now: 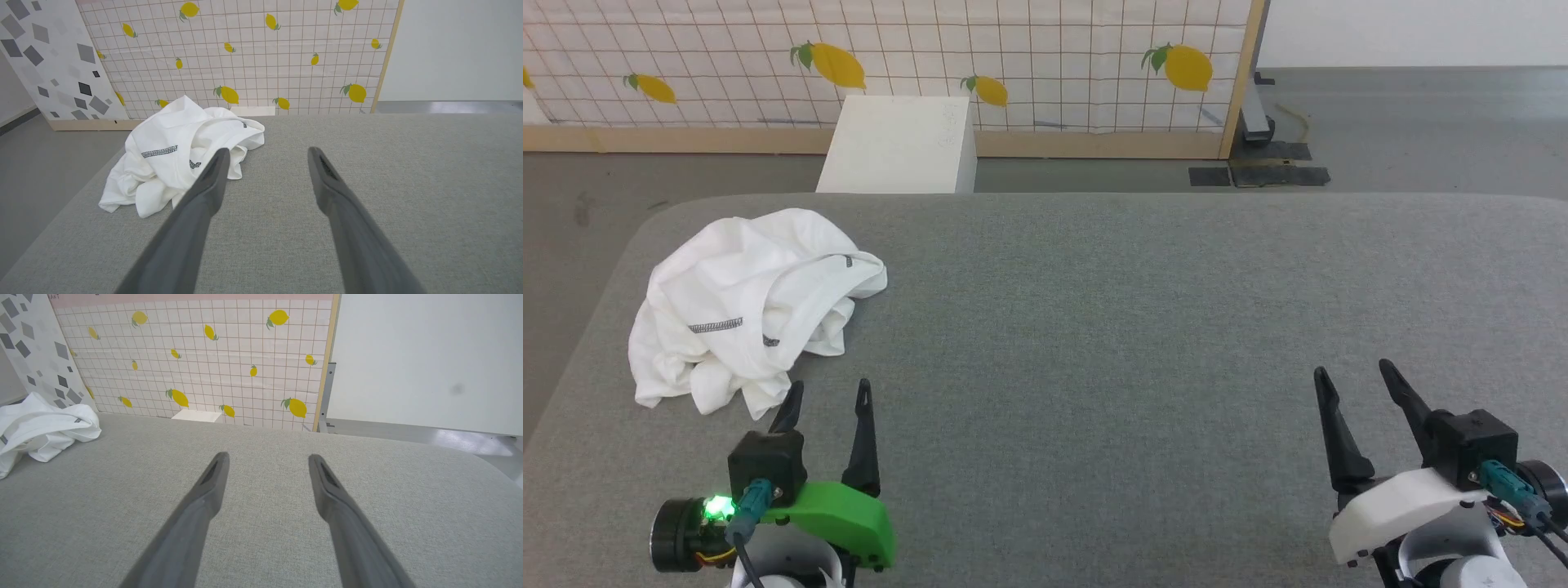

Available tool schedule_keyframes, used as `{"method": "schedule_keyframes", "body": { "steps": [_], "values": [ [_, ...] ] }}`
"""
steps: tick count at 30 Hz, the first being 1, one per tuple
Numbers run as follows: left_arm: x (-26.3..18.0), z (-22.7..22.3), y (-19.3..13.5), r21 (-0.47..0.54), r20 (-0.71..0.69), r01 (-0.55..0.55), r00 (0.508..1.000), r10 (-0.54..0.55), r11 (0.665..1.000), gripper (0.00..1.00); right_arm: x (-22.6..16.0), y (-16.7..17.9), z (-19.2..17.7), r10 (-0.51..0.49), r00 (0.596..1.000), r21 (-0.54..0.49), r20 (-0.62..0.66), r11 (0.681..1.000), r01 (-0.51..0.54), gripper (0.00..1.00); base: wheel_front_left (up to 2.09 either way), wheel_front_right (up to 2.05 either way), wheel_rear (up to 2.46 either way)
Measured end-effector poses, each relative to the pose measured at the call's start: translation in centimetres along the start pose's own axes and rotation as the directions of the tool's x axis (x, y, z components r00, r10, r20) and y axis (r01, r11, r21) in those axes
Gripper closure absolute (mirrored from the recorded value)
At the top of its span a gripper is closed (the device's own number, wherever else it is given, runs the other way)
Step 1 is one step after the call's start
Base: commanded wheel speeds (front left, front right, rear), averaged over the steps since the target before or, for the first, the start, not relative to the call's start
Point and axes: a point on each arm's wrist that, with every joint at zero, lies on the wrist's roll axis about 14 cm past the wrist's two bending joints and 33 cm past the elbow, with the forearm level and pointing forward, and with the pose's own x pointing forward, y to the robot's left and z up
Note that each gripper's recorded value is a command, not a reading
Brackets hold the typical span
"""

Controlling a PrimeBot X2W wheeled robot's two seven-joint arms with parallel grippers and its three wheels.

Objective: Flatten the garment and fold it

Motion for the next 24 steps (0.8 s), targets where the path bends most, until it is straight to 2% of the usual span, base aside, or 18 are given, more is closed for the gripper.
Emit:
{"method": "schedule_keyframes", "body": {
  "steps": [24],
  "values": [
    [-1.8, 0.3, 1.9, -0.021, 0.035, -0.072, 0.997, 0.073, 0.997, 0.00, 1.0, 1.4, -0.2, 0.042, 0.999, 0.032, 0.023, 0.999, -0.043, 0.00, 0.00, 0.00, 0.00]
  ]
}}
